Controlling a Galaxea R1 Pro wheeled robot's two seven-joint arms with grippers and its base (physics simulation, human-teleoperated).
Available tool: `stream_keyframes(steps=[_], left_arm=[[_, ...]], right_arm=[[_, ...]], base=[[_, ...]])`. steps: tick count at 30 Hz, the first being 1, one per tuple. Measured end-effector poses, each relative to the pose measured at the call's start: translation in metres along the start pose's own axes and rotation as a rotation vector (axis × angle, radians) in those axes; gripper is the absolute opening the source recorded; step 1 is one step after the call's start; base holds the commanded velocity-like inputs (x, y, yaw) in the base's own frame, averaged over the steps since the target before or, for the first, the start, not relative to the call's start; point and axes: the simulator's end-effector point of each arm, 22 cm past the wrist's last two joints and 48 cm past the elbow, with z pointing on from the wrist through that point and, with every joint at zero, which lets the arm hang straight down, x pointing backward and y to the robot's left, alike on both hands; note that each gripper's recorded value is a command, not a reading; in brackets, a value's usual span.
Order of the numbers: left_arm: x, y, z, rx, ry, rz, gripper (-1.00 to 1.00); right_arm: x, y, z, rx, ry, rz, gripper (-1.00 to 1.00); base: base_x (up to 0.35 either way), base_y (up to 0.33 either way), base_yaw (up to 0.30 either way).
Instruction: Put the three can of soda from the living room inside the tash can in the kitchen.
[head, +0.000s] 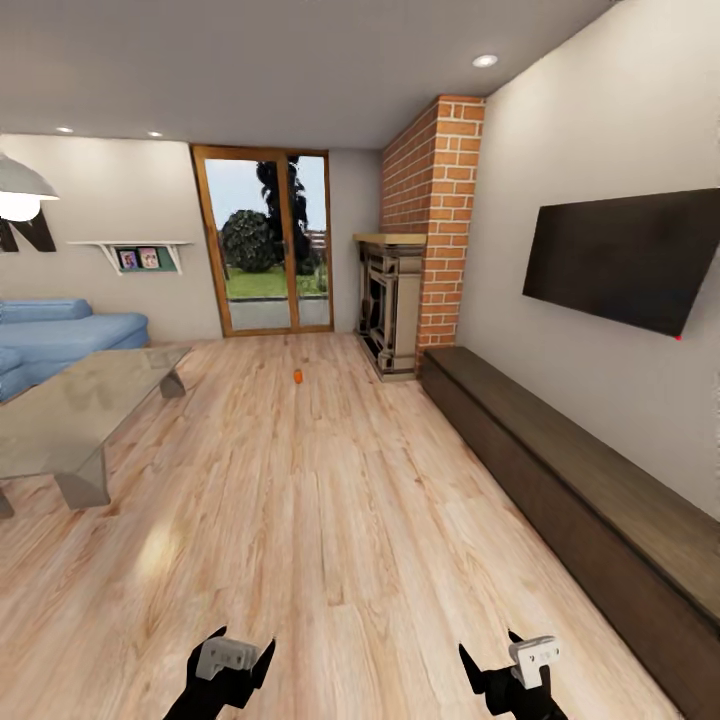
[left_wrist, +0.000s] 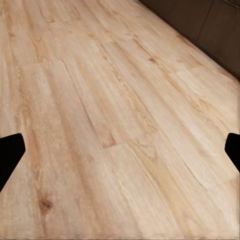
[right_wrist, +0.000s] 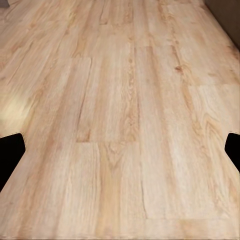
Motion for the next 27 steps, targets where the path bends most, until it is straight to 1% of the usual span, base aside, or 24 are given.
stream_keyframes(steps=[6,13,21,27], left_arm=[[0.0006,-0.0003,0.0000,0.001,0.001,0.000,1.00],[0.0007,-0.0006,0.0000,0.001,0.001,0.000,1.00],[0.0004,-0.0005,0.0001,0.000,0.000,-0.001,1.00],[-0.0012,-0.0004,-0.0002,0.000,-0.004,0.001,1.00]], right_arm=[[0.0007,0.0001,0.0000,0.000,0.001,0.000,1.00],[0.0008,0.0002,0.0000,0.000,0.002,0.001,1.00],[0.0007,0.0004,0.0000,0.000,0.001,0.001,1.00],[0.0057,0.0010,0.0003,0.000,0.012,0.011,1.00]], base=[[-0.298,0.000,0.000],[-0.205,0.000,0.000],[-0.048,0.000,-0.012],[-0.006,0.000,-0.167]])
